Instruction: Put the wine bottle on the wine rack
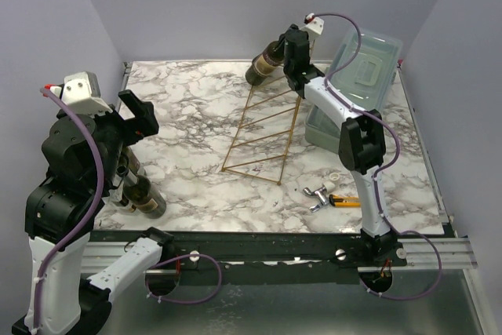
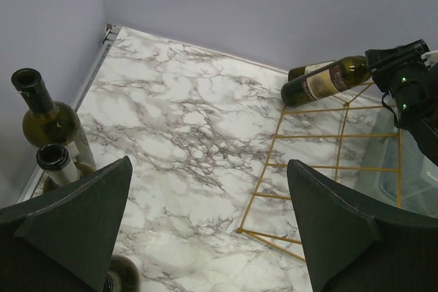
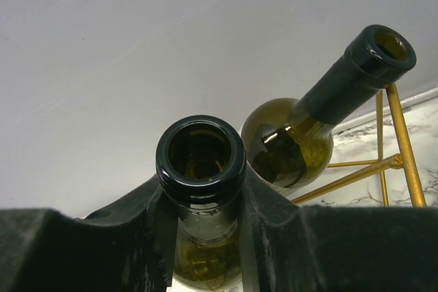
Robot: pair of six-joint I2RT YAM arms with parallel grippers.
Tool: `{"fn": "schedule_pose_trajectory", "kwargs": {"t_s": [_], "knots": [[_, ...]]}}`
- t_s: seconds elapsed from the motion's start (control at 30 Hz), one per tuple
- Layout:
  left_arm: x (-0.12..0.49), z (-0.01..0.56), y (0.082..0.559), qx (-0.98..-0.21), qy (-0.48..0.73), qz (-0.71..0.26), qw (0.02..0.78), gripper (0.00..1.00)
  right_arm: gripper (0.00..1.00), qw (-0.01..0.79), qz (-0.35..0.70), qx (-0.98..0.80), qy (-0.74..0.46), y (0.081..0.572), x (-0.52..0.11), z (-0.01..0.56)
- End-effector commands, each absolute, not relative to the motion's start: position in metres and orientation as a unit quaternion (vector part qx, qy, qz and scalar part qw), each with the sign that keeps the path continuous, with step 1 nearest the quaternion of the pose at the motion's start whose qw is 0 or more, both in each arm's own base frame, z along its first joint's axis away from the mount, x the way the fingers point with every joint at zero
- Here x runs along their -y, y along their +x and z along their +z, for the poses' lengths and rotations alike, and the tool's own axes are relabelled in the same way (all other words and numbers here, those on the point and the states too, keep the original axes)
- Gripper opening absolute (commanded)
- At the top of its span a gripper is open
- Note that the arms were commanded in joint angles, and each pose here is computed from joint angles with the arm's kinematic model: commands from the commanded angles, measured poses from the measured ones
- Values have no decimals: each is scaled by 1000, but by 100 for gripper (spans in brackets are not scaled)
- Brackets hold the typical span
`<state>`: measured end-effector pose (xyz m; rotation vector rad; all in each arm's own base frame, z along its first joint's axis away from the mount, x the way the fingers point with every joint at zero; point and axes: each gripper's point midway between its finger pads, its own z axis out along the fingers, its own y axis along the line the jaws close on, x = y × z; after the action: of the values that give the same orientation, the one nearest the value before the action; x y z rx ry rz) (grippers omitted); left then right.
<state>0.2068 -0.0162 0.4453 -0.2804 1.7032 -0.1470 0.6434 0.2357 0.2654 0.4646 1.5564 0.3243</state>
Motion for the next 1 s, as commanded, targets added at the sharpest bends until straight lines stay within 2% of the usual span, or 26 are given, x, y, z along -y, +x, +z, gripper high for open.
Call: {"fn": "schedule_pose_trajectory", "kwargs": {"t_s": [0.0, 0.37, 0.97], "knots": [[13, 448, 206, -742, -129, -60, 655, 96, 1, 701, 178, -647, 242, 648, -231, 292], [14, 446, 206, -742, -130, -64, 654, 96, 2, 684, 182, -668, 230, 647, -238, 267], [19, 445, 205, -743, -129, -80, 652, 96, 35, 685, 174, -675, 213, 631, -231, 268]]}}
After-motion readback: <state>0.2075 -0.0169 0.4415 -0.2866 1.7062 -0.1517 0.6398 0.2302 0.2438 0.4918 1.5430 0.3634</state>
